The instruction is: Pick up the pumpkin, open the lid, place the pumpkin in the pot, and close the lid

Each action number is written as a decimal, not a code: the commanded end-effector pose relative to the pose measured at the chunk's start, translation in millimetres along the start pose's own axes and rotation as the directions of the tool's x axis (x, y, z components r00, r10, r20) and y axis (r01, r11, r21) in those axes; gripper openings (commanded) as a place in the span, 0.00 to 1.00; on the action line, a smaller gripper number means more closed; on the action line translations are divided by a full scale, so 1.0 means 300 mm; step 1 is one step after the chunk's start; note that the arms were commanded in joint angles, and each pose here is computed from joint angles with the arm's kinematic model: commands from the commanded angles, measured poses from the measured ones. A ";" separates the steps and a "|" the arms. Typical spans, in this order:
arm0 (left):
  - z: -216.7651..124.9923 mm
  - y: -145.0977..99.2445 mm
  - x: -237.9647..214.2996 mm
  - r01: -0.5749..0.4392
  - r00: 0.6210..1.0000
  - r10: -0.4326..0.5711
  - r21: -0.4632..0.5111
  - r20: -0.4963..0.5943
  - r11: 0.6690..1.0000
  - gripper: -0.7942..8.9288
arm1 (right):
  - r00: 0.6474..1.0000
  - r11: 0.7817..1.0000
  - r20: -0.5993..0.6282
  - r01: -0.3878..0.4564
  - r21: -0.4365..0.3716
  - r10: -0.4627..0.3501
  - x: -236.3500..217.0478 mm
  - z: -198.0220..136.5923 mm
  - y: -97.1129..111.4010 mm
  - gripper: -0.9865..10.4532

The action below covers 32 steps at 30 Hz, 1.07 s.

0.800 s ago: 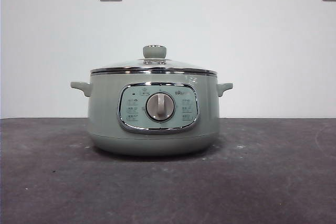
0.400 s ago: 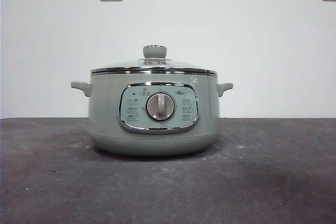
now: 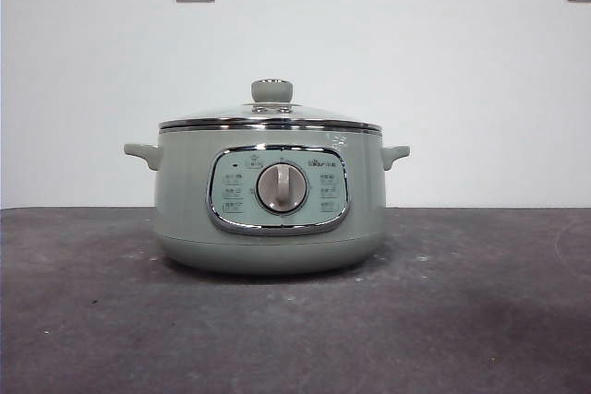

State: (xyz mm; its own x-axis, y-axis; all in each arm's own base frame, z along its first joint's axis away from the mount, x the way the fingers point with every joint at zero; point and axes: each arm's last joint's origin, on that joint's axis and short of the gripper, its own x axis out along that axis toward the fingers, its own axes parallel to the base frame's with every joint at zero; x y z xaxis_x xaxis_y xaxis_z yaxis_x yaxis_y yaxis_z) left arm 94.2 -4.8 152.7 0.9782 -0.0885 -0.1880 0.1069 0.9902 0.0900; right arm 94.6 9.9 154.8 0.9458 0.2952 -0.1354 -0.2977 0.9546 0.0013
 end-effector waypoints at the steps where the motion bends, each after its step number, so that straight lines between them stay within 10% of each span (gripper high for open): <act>1: -0.014 -0.001 0.003 -0.001 1.000 0.001 -0.011 -0.019 1.000 0.08 | 1.000 1.000 -0.015 -0.003 0.020 0.003 0.003 -0.015 0.000 0.09; 32: -0.014 -0.001 0.003 0.000 1.000 0.000 -0.011 -0.020 1.000 0.08 | 1.000 0.999 -0.013 -0.002 0.054 0.002 0.003 -0.014 0.000 0.09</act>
State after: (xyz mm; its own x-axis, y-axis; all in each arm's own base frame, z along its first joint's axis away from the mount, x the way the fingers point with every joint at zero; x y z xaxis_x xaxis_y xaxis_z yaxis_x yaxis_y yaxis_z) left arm 94.2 -4.8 152.7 0.9781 -0.0885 -0.1884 0.1070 0.9902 0.0900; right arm 94.5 9.9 154.9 0.9459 0.2955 -0.1336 -0.2925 0.9553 0.0424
